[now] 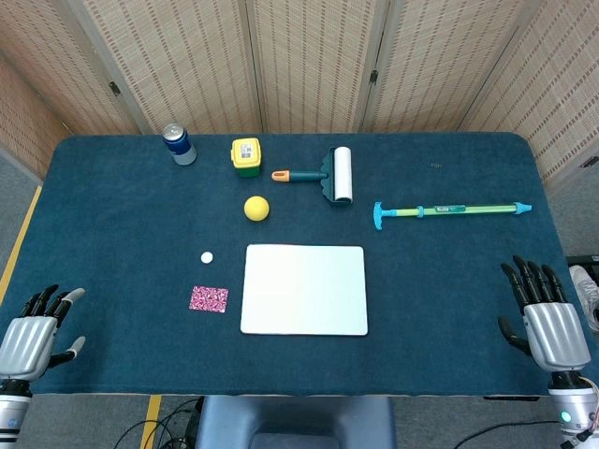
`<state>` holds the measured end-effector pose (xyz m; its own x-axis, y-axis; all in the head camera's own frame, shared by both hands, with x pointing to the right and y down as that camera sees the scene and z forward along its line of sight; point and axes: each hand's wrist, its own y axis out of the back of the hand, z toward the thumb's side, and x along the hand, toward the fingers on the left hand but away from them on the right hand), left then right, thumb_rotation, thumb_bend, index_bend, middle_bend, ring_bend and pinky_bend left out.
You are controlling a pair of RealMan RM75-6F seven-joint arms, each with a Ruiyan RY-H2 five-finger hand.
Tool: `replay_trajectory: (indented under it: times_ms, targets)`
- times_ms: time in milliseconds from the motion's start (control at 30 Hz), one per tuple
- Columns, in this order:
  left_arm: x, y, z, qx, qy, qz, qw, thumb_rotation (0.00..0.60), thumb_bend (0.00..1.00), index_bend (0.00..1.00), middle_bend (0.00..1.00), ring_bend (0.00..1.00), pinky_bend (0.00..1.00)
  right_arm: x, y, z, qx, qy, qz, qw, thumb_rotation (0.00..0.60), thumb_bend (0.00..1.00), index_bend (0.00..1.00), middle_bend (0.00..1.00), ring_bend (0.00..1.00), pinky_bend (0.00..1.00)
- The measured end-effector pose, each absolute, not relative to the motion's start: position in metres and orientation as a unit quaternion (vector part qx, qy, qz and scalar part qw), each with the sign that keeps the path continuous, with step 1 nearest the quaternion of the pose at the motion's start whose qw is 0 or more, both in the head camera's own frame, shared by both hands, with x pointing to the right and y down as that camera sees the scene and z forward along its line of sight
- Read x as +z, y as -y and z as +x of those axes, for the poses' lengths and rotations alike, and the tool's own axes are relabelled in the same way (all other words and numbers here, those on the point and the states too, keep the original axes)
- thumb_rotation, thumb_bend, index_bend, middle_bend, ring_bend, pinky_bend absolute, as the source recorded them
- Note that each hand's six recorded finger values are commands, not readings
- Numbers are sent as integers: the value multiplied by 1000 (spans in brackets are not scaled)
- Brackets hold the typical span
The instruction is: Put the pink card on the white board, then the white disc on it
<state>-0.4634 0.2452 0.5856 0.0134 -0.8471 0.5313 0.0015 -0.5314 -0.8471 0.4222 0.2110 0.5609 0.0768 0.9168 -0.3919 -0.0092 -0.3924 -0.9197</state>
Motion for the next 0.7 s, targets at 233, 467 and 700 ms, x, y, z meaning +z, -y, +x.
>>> replay_trajectory:
  times_ms: [233,467,700]
  targets:
    - [587,-246,-463,-616,-337,-625,341,600,325,174,247,100,163,566,-210,423,575,364,-610,405,600,264,0,0,0,0]
    - [579,-250,-450,-598,-335,-648,332,600,325,151,757,531,389,568,-216,419,576,352,-621,399,600,264,0,0,0,0]
    - [591,-245,-436,-592,-302,-671,329,600,325,217,1000,969,865,567,-213,410,562,353,-628,406,600,264,0,0,0,0]
